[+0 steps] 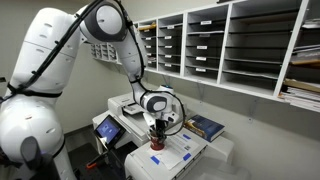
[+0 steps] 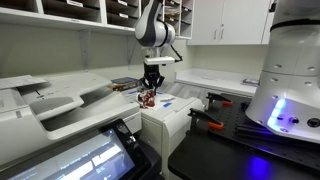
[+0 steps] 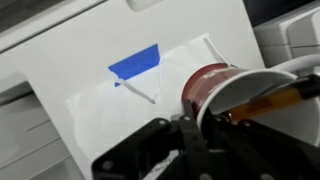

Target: Move the mug to the right end of the copier

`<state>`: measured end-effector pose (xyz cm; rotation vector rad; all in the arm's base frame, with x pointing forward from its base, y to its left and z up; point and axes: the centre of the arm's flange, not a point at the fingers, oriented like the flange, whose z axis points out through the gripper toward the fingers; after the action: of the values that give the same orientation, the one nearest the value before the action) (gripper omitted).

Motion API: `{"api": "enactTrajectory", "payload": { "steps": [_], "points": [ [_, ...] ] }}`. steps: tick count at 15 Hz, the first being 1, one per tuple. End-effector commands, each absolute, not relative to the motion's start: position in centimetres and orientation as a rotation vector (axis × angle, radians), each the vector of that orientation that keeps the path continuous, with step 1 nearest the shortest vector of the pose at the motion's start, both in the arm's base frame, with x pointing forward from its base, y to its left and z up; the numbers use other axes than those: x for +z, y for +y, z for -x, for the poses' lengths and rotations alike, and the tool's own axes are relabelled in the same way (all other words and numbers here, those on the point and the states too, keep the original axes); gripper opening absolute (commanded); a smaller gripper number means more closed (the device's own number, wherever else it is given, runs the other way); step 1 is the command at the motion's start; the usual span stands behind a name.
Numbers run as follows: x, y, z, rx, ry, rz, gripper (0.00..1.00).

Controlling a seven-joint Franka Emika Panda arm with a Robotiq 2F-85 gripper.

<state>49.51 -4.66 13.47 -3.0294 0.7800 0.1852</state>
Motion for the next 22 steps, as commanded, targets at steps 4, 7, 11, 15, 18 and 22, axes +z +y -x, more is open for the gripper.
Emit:
{"api": "enactTrajectory", "payload": {
  "steps": [4, 7, 11, 15, 18, 22],
  "points": [
    [15.9, -7.0, -49.4, 0.087, 0.92, 2.967, 0.03],
    [17.3, -10.0, -50.0, 0.045, 1.035, 2.917, 0.03],
    [17.5, -13.9, -50.1, 0.034, 1.147, 2.907, 0.03],
    [17.0, -16.4, -47.9, 0.076, 1.194, 2.903, 0.03],
    [16.8, -17.1, -46.0, 0.121, 1.2, 2.878, 0.03],
    [16.5, -17.3, -43.7, 0.16, 1.184, 2.837, 0.03]
  ]
}}
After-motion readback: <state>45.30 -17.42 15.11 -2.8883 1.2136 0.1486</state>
